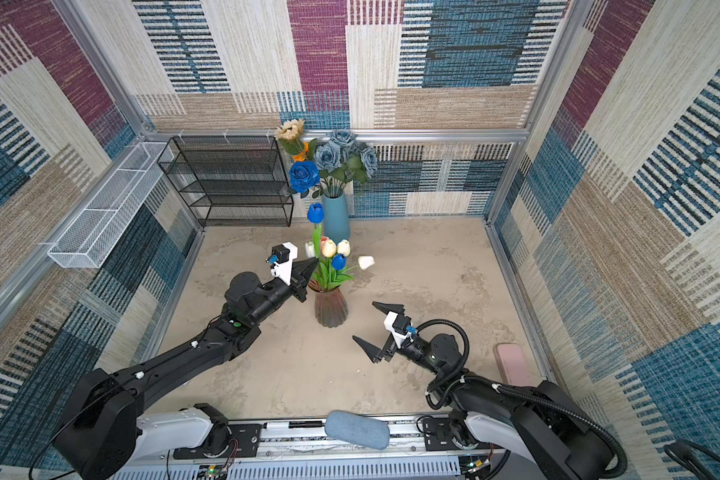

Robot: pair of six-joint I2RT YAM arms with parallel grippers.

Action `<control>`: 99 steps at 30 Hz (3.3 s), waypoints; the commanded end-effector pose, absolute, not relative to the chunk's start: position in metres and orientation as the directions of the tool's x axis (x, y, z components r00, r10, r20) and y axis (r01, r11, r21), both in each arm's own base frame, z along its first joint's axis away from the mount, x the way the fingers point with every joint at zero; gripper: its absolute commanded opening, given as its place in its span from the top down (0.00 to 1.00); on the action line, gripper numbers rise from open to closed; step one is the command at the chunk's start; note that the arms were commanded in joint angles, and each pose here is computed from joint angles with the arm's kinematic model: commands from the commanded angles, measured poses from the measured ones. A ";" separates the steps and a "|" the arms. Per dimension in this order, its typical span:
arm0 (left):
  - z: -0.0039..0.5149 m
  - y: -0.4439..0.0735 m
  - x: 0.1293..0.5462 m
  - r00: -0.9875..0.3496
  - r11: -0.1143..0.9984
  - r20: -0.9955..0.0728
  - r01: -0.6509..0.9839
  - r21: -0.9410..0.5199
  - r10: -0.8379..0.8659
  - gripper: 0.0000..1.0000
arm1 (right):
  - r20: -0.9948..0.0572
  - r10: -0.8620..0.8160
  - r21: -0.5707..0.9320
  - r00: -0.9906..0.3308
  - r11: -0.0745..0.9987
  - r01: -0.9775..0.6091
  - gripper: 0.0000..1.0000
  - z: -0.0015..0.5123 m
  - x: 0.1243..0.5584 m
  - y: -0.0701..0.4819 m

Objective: Arrange the flowers into the vase
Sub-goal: 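Carry the blue tulip over the pink vase and lower its stem in, then open the left gripper and draw it back from the vase, then close the right gripper around the pink vase while the left gripper waits beside it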

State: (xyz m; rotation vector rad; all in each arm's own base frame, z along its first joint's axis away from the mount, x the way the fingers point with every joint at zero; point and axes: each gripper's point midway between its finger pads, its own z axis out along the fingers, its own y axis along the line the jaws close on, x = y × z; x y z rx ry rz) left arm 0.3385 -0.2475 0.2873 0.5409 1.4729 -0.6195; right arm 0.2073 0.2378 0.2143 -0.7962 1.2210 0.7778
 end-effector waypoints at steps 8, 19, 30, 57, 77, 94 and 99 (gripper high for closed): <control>0.298 -0.240 0.330 0.110 0.756 -0.992 0.654 0.023 -0.064 1.00 | -0.977 0.105 -0.109 0.187 0.505 -0.856 0.00 0.222 0.208 0.240; 0.294 -0.235 0.324 0.101 0.757 -0.994 0.653 0.027 -0.051 0.79 | -0.978 0.104 -0.106 0.180 0.496 -0.862 0.00 0.221 0.208 0.242; 0.295 -0.230 0.316 0.106 0.759 -0.994 0.646 0.082 0.017 0.66 | -0.979 0.101 -0.103 0.174 0.491 -0.865 0.00 0.219 0.210 0.244; 0.298 -0.208 0.305 0.007 0.773 -0.987 0.620 0.132 0.163 0.58 | -0.979 0.098 -0.107 0.177 0.492 -0.864 0.00 0.220 0.209 0.243; 0.223 -0.177 0.270 -0.013 0.814 -0.999 0.580 0.031 0.048 0.06 | -0.997 0.053 -0.020 0.062 0.578 -0.816 0.00 0.197 0.288 0.280; 0.198 -0.184 0.277 -0.056 0.802 -0.993 0.595 0.054 0.108 0.01 | -0.984 0.102 -0.070 0.143 0.522 -0.850 0.00 0.205 0.314 0.330; 0.202 -0.184 0.276 -0.039 0.801 -0.994 0.596 0.059 0.103 0.01 | -0.984 0.099 -0.075 0.147 0.520 -0.851 0.00 0.204 0.325 0.341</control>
